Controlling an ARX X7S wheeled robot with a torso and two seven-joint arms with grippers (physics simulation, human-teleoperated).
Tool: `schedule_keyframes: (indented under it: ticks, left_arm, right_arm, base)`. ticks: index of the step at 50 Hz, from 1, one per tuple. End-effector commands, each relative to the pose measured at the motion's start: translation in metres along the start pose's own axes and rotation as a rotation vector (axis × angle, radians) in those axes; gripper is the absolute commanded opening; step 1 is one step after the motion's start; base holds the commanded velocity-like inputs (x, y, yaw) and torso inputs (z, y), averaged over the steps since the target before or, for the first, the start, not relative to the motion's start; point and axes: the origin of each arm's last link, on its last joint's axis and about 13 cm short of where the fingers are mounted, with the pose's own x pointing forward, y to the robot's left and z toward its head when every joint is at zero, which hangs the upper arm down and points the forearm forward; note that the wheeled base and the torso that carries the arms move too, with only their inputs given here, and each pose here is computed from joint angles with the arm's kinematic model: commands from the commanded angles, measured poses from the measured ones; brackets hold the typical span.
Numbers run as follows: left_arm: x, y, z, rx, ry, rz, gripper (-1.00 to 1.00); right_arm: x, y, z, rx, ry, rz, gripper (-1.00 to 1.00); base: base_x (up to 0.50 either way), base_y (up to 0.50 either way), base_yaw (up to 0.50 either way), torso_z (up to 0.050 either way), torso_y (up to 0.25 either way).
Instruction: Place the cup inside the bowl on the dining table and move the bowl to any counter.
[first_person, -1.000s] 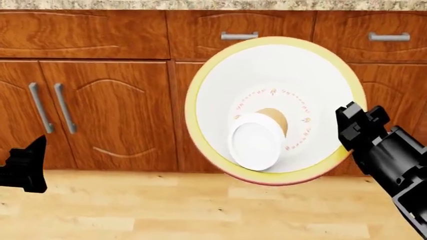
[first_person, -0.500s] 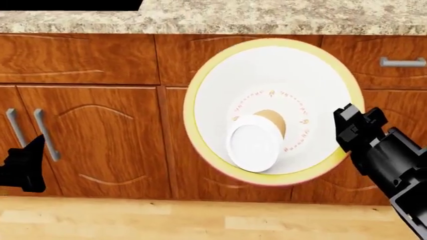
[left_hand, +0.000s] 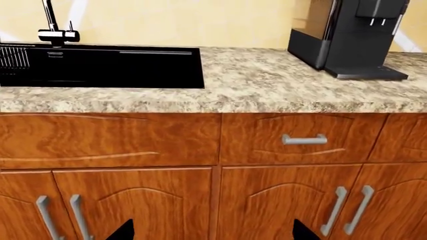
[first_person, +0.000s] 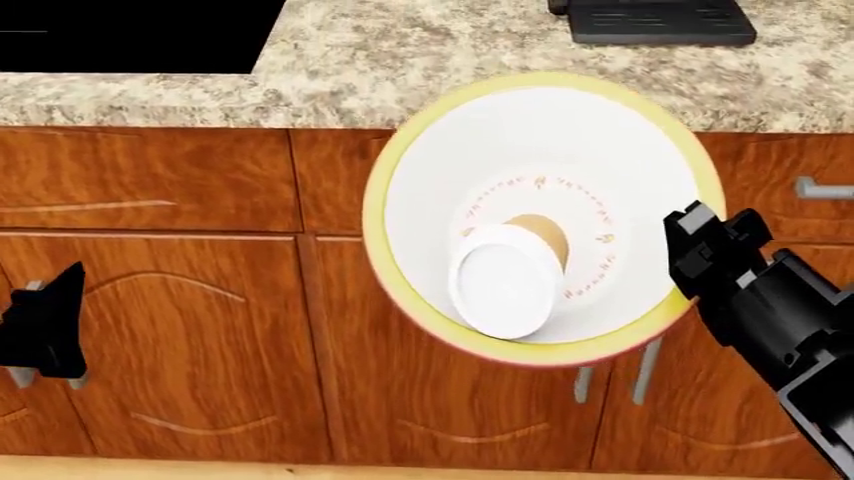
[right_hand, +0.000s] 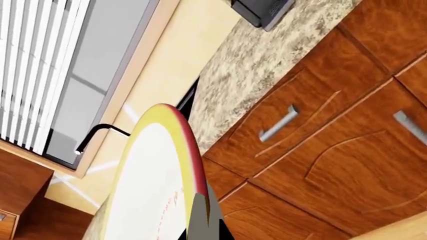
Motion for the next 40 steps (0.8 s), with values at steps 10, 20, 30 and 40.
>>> schedule_keyframes:
  ticks: [10,20,30,40]
  left_arm:
    - [-0.0006,0.0008,0.0005,0.003,-0.001,0.001,1.00]
    - [0.0008,-0.0012,0.0005,0.003,0.000,0.001,1.00]
    - [-0.0007,0.0012,0.0000,0.001,0.000,0.001,1.00]
    - [0.0001,0.0008,0.0000,0.001,0.001,0.002,1.00]
  right_arm:
    - [-0.0012,0.0036,0.0023,0.016,-0.015,0.041,-1.00]
    - [-0.0011,0.0022,0.0021,0.023,-0.017,0.036,-1.00]
    - [-0.0007,-0.0003,-0.0008,0.031,-0.016,0.028,-1.00]
    - [0.0001,-0.0013,-0.0009,0.029,-0.015,0.016,-1.00]
  base:
    - [0.50,0.12,0.00,0.000,0.001]
    - [0.50,0.19,0.00,0.000,0.002]
    - [0.50,0.21,0.00,0.001,0.001]
    - [0.50,0.21,0.00,0.000,0.002]
